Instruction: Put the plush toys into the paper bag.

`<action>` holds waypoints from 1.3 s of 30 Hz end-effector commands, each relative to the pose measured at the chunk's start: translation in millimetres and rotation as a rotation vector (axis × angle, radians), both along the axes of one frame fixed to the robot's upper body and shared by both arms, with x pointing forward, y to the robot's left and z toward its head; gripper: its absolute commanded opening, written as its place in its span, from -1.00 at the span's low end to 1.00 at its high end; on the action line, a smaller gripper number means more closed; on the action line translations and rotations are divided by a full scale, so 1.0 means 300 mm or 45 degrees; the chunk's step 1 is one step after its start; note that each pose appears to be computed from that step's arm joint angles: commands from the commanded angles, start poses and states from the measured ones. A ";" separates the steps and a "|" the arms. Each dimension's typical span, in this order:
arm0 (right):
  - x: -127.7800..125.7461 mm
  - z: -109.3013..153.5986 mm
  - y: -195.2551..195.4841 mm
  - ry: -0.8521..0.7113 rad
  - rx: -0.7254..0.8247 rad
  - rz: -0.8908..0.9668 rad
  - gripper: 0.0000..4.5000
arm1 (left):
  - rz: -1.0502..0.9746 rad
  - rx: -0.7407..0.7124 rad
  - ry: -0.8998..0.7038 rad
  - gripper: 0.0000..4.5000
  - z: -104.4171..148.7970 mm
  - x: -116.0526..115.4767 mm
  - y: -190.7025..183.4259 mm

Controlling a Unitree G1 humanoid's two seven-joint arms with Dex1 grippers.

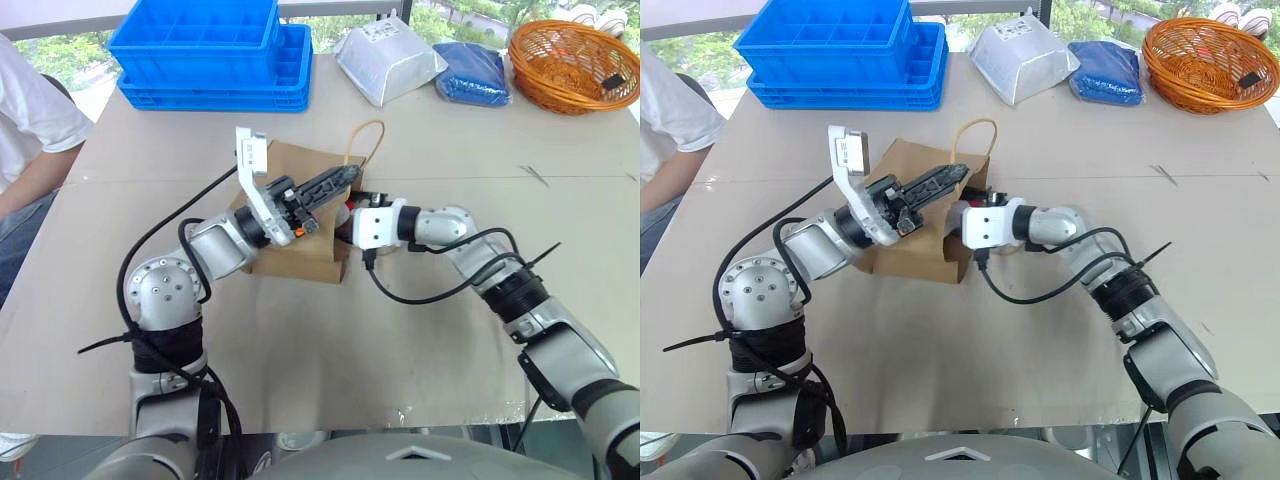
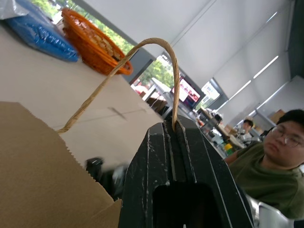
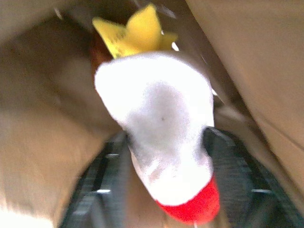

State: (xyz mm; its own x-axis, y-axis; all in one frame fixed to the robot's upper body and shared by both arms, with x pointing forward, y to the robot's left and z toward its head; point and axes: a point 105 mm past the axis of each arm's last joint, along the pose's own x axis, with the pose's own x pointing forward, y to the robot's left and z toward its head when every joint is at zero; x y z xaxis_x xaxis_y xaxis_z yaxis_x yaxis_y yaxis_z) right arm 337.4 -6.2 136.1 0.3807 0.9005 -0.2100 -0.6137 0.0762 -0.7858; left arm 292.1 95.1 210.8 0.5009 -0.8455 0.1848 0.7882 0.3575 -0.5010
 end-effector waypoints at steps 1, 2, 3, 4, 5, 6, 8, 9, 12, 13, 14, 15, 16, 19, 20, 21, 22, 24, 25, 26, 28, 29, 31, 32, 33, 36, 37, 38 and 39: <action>-0.030 0.078 -0.028 -0.028 0.096 -0.001 0.80 | 0.037 0.030 -0.101 -1.00 0.031 -0.015 0.034; -0.038 0.081 -0.041 -0.018 0.091 -0.009 0.80 | 0.053 0.048 -0.106 -1.00 0.026 -0.011 0.046; -0.045 0.088 -0.053 0.009 0.105 -0.022 0.80 | 0.066 0.070 -0.115 -1.00 0.022 -0.008 0.056; -0.056 0.101 -0.071 0.042 0.126 -0.043 0.80 | 0.081 0.111 -0.124 -1.00 0.013 -0.001 0.070; -0.067 0.116 -0.091 0.117 0.178 -0.075 0.80 | 0.098 0.153 -0.142 -1.00 0.006 0.006 0.082; -0.078 0.133 -0.107 0.174 0.223 -0.097 0.80 | 0.109 0.179 -0.155 -1.00 0.002 0.013 0.090; -0.080 0.173 -0.134 0.250 0.336 -0.181 0.80 | 0.119 0.205 -0.171 -1.00 0.001 0.022 0.102; -0.079 0.183 -0.147 0.299 0.375 -0.227 0.80 | 0.121 0.212 -0.177 -1.00 0.001 0.025 0.105; -0.115 0.145 -0.208 0.517 0.366 -0.355 0.80 | 0.124 0.252 -0.204 -1.00 -0.001 0.030 0.116; -0.118 0.132 -0.224 0.574 0.377 -0.407 0.80 | 0.126 0.264 -0.211 -1.00 -0.003 0.032 0.119; -0.102 0.115 -0.249 0.660 0.434 -0.523 0.80 | 0.129 0.267 -0.214 -1.00 -0.003 0.034 0.122; -0.090 0.098 -0.269 0.743 0.483 -0.620 0.80 | 0.132 0.268 -0.217 -1.00 -0.002 0.037 0.125; -0.088 0.074 -0.284 0.838 0.514 -0.691 0.80 | 0.134 0.274 -0.226 -1.00 -0.002 0.038 0.126; -0.099 0.025 -0.303 1.081 0.601 -0.805 0.80 | 0.145 0.280 -0.250 -1.00 0.003 0.042 0.127; -0.099 0.016 -0.304 1.149 0.643 -0.831 0.80 | 0.152 0.281 -0.259 -1.00 0.006 0.043 0.127; -0.096 0.008 -0.302 1.211 0.683 -0.846 0.80 | 0.161 0.285 -0.271 -1.00 0.007 0.043 0.126; -0.087 -0.010 -0.298 1.296 0.725 -0.868 0.80 | 0.172 0.279 -0.279 -1.00 0.008 0.041 0.124; -0.082 -0.035 -0.275 1.442 0.769 -0.853 0.80 | 0.187 0.259 -0.278 -1.00 0.007 0.035 0.121; -0.084 -0.035 -0.258 1.513 0.801 -0.821 0.70 | 0.189 0.258 -0.279 -1.00 0.002 0.031 0.122; -0.085 -0.032 -0.246 1.559 0.819 -0.794 0.57 | 0.197 0.255 -0.281 -1.00 -0.002 0.028 0.125; -0.078 -0.020 -0.234 1.591 0.846 -0.769 0.24 | 0.215 0.245 -0.285 -1.00 -0.006 0.022 0.137; -0.077 -0.011 -0.230 1.617 0.863 -0.749 0.04 | 0.223 0.241 -0.289 -1.00 -0.007 0.017 0.145; -0.080 0.011 -0.228 1.643 0.883 -0.709 -0.39 | 0.240 0.229 -0.296 -1.00 -0.006 0.009 0.162; -0.082 0.025 -0.233 1.640 0.890 -0.689 -0.58 | 0.249 0.222 -0.301 -1.00 -0.004 0.007 0.164; -0.085 0.056 -0.239 1.643 0.935 -0.638 -0.80 | 0.256 0.212 -0.308 -1.00 0.002 0.006 0.164; -0.112 0.183 -0.259 1.652 1.093 -0.408 -0.98 | 0.272 0.146 -0.323 -1.00 0.036 0.006 0.162; -0.124 0.219 -0.268 1.640 1.116 -0.349 -0.98 | 0.272 0.115 -0.318 -1.00 0.048 0.008 0.163; -0.139 0.264 -0.279 1.612 1.141 -0.270 -0.98 | 0.276 0.067 -0.310 -1.00 0.066 0.014 0.167; -0.153 0.304 -0.289 1.578 1.160 -0.204 -0.98 | 0.283 0.021 -0.298 -1.00 0.082 0.021 0.174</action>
